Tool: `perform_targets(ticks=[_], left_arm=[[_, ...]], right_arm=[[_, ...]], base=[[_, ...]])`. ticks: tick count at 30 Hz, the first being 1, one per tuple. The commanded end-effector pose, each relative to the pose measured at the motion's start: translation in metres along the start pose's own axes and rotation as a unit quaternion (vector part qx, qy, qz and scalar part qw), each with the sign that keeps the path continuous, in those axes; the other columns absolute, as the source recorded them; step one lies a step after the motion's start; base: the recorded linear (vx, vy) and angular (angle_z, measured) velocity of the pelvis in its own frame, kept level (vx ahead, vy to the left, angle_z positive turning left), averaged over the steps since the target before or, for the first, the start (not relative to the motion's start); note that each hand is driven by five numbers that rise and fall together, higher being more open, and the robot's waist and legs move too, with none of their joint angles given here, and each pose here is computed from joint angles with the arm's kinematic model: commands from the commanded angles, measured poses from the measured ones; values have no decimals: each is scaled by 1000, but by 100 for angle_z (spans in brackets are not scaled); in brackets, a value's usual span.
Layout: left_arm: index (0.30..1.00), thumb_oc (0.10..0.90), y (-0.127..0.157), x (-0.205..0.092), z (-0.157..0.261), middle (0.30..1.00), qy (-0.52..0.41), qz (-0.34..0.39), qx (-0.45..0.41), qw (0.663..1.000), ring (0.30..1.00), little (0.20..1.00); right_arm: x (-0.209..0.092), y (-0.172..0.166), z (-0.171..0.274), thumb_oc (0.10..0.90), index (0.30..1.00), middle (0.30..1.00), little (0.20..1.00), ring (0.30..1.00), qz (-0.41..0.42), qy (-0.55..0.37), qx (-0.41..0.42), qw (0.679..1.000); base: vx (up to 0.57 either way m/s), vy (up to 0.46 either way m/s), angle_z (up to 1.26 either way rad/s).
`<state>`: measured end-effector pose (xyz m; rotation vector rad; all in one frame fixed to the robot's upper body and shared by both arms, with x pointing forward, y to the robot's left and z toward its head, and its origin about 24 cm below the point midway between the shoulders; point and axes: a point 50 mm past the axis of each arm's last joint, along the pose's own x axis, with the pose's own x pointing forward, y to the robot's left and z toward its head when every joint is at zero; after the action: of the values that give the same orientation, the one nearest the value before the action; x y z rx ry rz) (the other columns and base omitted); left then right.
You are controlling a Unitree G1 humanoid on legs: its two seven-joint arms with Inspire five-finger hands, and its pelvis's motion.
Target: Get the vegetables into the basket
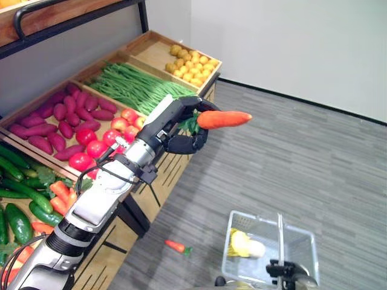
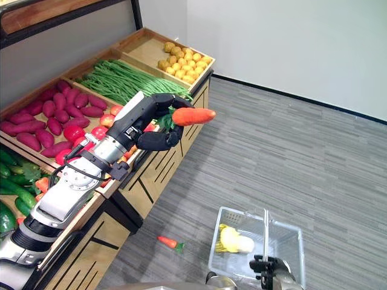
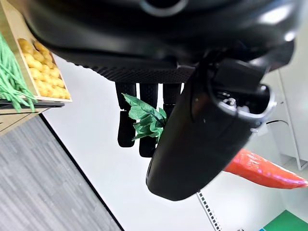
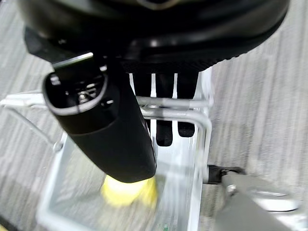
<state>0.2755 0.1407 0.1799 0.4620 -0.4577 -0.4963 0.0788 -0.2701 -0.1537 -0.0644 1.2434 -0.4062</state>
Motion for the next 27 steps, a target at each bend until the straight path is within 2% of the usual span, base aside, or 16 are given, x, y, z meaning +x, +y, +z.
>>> perform_targets(ticks=[1,6,9,16,27], left_arm=[[300,400,14,13,56,300,-138,13,43,989,300,300],[300,400,14,10,49,300,-124,23,41,991,300,300],[300,400,24,-7,37,300,-91,59,60,992,300,300],[300,400,21,-13,39,300,-93,54,45,993,300,300],[300,400,18,-17,33,300,-76,44,32,996,300,300]], right_arm=[[1,-11,21,400,300,300,300,300,-19,-46,19,999],[0,-18,29,400,300,300,300,300,-29,-59,22,998],[1,-20,42,400,300,300,300,300,-27,-70,-19,997],[1,-17,32,400,300,300,300,300,-16,-58,-16,998],[1,-6,33,400,300,300,300,300,1,-56,-22,998]], base=[[-69,-172,15],[-104,-152,-1],[14,-76,-131],[54,27,-92],[77,96,-10]])
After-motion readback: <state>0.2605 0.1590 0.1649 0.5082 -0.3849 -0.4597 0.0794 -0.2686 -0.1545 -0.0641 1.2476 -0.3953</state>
